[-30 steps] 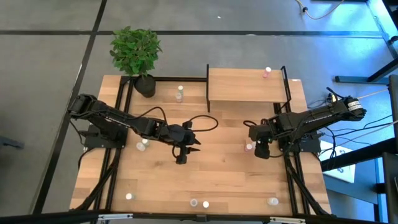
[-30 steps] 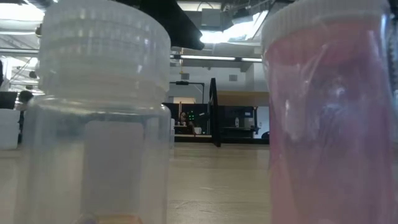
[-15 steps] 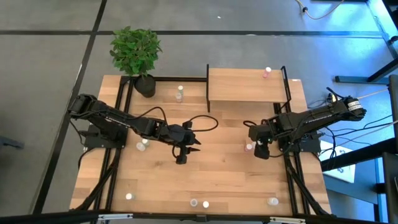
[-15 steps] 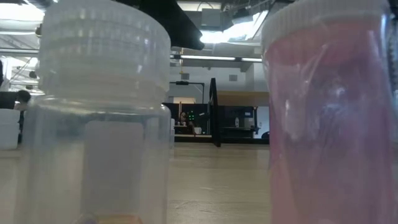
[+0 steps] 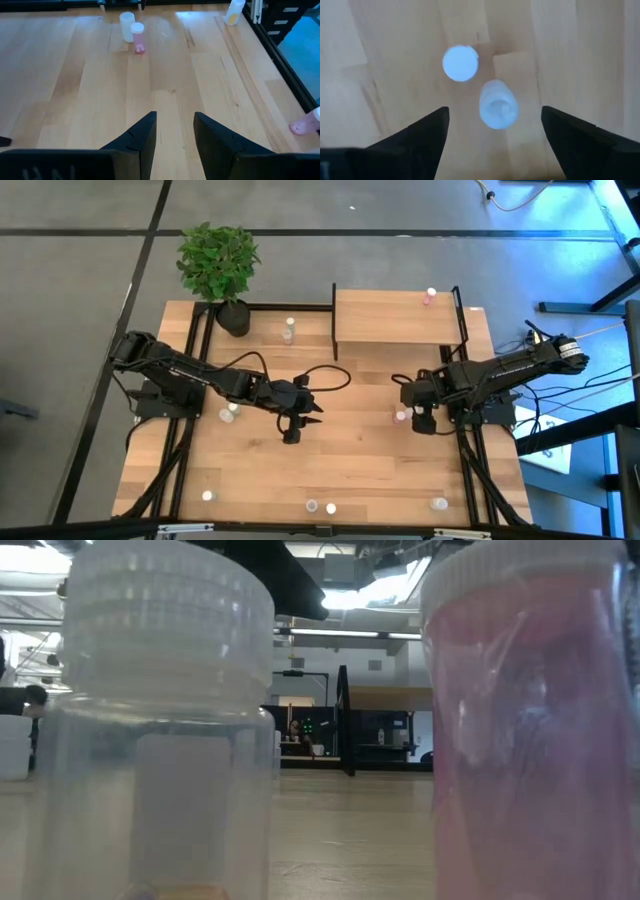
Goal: Pick and place medicine bottles onto shelf by color
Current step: Put the top right white pill bottle on the shelf
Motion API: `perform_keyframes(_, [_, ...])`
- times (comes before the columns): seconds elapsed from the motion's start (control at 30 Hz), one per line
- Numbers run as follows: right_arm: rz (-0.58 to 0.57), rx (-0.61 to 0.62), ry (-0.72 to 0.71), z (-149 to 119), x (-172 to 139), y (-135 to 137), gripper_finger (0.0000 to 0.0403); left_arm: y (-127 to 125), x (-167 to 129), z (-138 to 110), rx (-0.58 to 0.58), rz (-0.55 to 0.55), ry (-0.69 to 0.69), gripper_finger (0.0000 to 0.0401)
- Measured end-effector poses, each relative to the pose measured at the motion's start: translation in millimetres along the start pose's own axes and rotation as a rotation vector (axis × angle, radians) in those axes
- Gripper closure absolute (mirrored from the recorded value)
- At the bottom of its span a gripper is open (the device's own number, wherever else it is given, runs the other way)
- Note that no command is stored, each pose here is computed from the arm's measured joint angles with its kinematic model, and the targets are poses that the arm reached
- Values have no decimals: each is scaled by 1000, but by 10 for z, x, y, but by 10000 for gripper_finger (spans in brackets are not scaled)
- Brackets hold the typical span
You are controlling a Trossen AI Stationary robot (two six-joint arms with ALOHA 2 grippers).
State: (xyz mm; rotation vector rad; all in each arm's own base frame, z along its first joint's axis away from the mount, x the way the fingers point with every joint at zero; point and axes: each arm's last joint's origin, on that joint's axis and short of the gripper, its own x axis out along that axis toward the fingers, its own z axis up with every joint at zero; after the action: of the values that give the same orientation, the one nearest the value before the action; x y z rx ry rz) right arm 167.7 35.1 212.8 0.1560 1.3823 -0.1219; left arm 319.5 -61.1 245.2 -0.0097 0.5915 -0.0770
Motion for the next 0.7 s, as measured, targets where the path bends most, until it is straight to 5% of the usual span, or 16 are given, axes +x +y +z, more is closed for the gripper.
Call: perform_keyframes(0.7, [5,31,-12,-124,357,-47,83,0,0,0,0,0,0,277])
